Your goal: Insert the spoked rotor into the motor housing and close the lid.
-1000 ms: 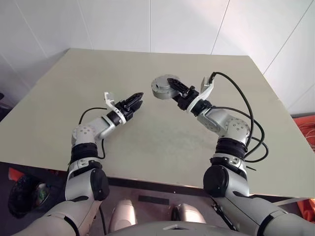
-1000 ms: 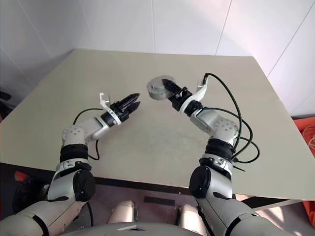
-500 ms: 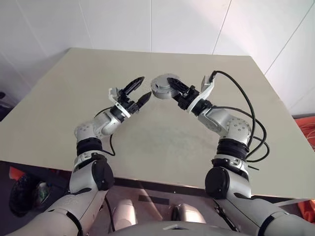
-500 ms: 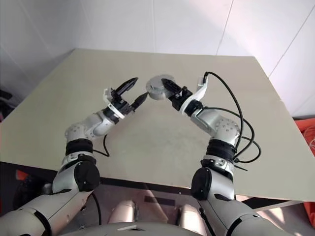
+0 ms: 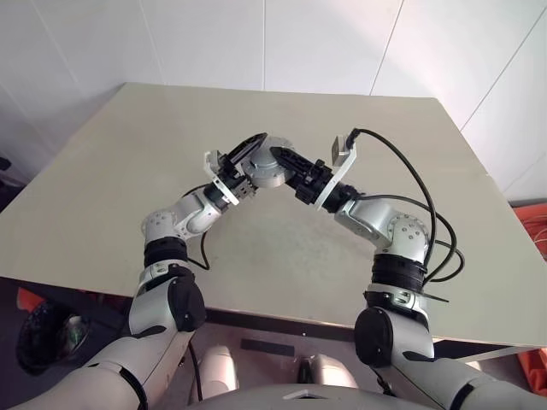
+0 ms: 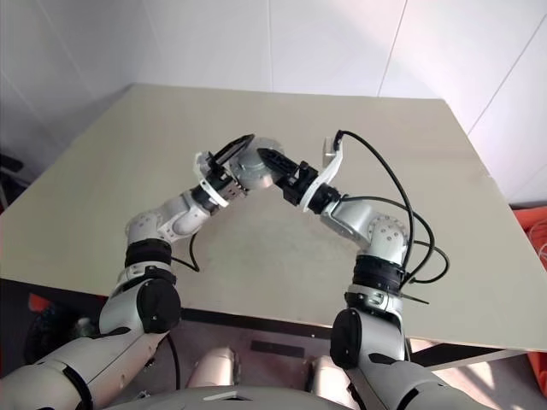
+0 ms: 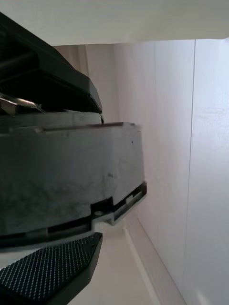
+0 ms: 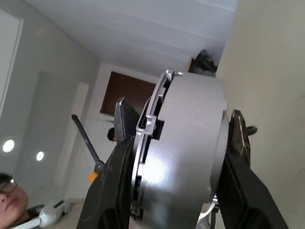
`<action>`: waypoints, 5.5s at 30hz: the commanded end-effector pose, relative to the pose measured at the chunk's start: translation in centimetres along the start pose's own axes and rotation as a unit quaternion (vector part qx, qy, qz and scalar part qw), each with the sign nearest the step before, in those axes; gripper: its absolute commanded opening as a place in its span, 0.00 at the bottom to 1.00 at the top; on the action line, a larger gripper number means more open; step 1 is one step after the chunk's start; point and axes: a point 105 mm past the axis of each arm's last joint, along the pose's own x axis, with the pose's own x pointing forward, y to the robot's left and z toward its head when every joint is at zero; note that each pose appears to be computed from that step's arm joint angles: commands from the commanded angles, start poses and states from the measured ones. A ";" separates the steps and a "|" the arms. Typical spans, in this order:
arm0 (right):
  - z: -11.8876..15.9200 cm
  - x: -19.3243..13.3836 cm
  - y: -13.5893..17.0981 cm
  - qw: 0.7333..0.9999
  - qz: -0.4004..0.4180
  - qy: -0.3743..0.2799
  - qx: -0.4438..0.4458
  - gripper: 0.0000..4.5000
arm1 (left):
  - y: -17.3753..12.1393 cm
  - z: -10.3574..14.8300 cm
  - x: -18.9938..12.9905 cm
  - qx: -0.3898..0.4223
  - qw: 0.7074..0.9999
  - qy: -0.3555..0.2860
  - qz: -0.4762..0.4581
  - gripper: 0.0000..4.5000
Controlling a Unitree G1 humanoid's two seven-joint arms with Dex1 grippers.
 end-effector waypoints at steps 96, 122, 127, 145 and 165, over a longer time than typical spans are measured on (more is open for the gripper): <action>5.8 0.0 -3.3 0.977 -0.139 -0.139 -0.087 0.89 | -0.4 3.2 -2.2 0.102 0.991 -0.086 0.034 0.53; 7.9 -1.1 -4.8 0.957 -0.186 -0.173 -0.141 0.89 | -0.3 5.4 -4.5 0.129 0.981 -0.137 0.054 0.53; 8.0 -1.2 -4.8 0.957 -0.185 -0.174 -0.142 0.89 | -0.2 5.8 -4.7 0.129 0.979 -0.149 0.055 0.53; 5.8 -2.7 -6.0 0.886 -0.209 -0.054 -0.411 0.89 | -1.2 7.3 -6.4 0.214 0.952 -0.197 0.096 0.53; 6.0 -3.3 -5.4 0.877 -0.186 -0.055 -0.439 0.89 | 1.7 10.4 -11.6 0.168 0.915 -0.329 0.159 0.53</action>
